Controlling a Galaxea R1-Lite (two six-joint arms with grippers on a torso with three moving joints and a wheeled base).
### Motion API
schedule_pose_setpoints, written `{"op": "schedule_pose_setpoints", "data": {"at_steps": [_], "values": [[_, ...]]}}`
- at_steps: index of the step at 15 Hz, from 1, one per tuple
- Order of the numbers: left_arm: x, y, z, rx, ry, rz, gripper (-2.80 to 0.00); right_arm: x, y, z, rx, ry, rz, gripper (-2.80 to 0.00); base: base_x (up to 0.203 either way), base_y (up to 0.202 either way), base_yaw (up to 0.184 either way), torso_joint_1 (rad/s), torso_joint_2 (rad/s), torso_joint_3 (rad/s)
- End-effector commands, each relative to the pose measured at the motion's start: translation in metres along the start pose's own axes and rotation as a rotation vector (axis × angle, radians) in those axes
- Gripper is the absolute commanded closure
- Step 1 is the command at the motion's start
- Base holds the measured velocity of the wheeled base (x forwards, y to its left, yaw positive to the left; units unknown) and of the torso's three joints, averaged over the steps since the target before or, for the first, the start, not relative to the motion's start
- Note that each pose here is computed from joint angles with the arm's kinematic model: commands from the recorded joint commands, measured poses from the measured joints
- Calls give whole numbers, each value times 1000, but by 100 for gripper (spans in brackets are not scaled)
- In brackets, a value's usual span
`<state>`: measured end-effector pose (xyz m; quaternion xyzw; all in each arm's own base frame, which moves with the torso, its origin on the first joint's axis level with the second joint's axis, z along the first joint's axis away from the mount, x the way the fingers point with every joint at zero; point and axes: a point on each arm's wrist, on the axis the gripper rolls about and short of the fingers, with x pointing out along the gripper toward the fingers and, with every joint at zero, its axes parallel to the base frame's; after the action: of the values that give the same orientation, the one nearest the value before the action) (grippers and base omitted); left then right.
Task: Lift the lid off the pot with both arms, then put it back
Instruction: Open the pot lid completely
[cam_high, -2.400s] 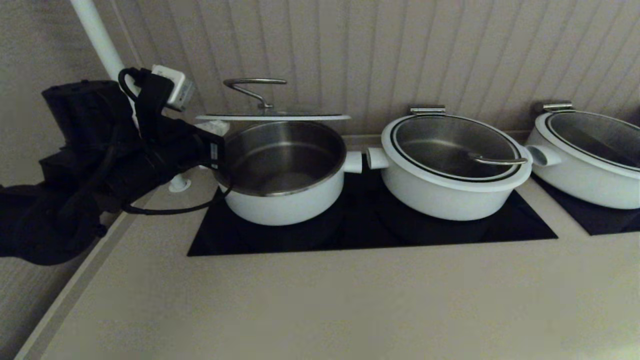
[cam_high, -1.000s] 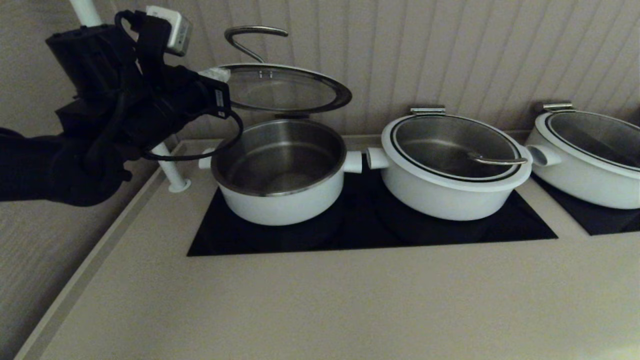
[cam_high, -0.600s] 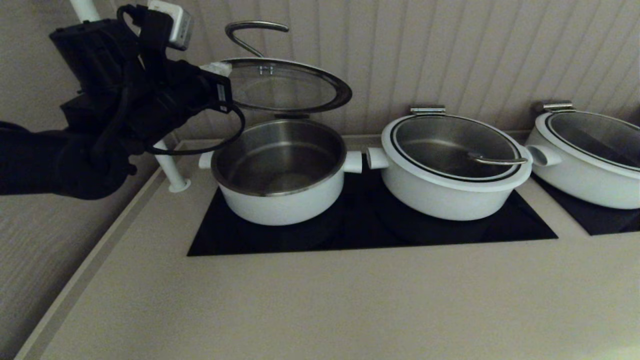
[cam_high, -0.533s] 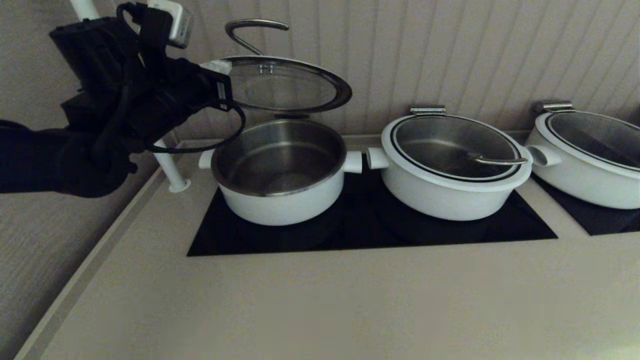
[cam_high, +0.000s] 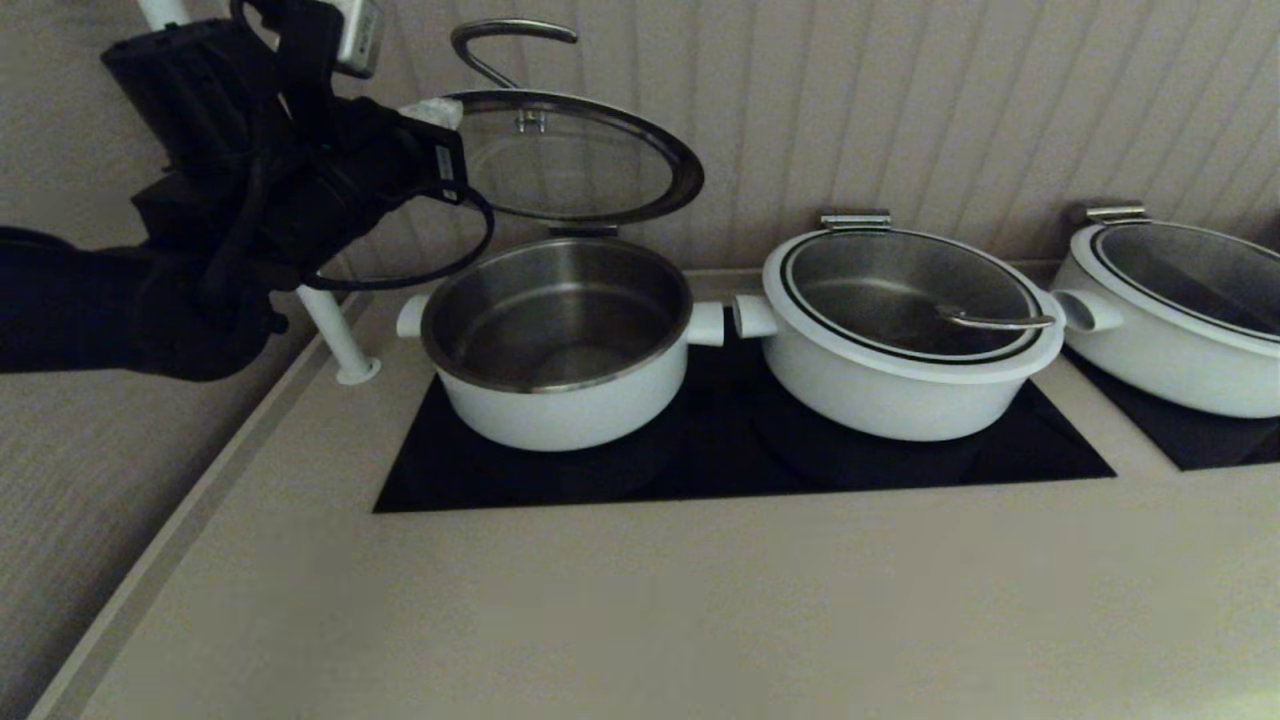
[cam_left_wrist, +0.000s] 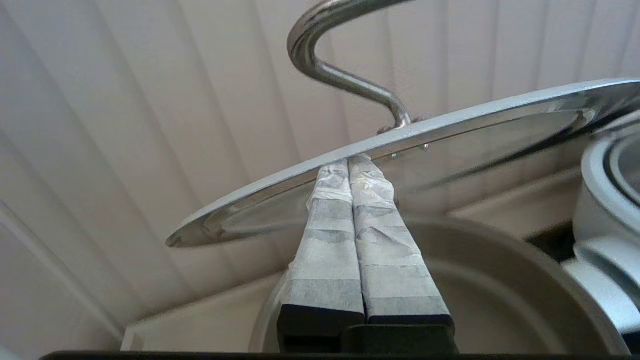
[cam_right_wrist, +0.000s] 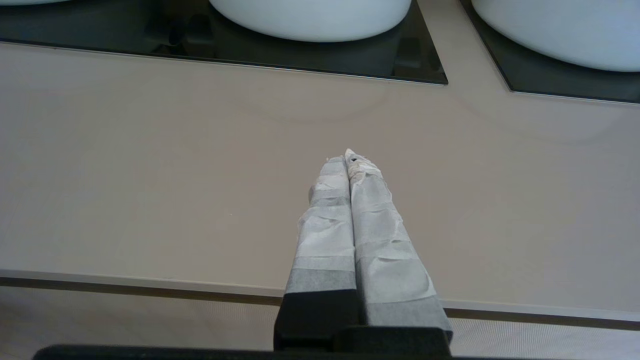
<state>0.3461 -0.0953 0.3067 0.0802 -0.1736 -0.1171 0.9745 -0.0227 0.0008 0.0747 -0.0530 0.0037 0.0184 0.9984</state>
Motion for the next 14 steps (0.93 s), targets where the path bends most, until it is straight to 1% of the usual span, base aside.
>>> {"op": "schedule_pose_setpoints", "data": {"at_steps": [1, 8, 11, 14], "values": [[3, -1, -3, 3, -29, 6, 0, 0, 0, 0, -1, 1, 1, 0, 0, 0, 0, 0, 0, 0], [10, 0, -1, 3, -52, 10, 0, 0, 0, 0, -1, 1, 1, 0, 0, 0, 0, 0, 0, 0], [11, -1, -3, 4, -50, 10, 0, 0, 0, 0, -1, 1, 1, 0, 0, 0, 0, 0, 0, 0], [13, -1, -6, 6, -71, 14, 0, 0, 0, 0, -1, 1, 1, 0, 0, 0, 0, 0, 0, 0]]}}
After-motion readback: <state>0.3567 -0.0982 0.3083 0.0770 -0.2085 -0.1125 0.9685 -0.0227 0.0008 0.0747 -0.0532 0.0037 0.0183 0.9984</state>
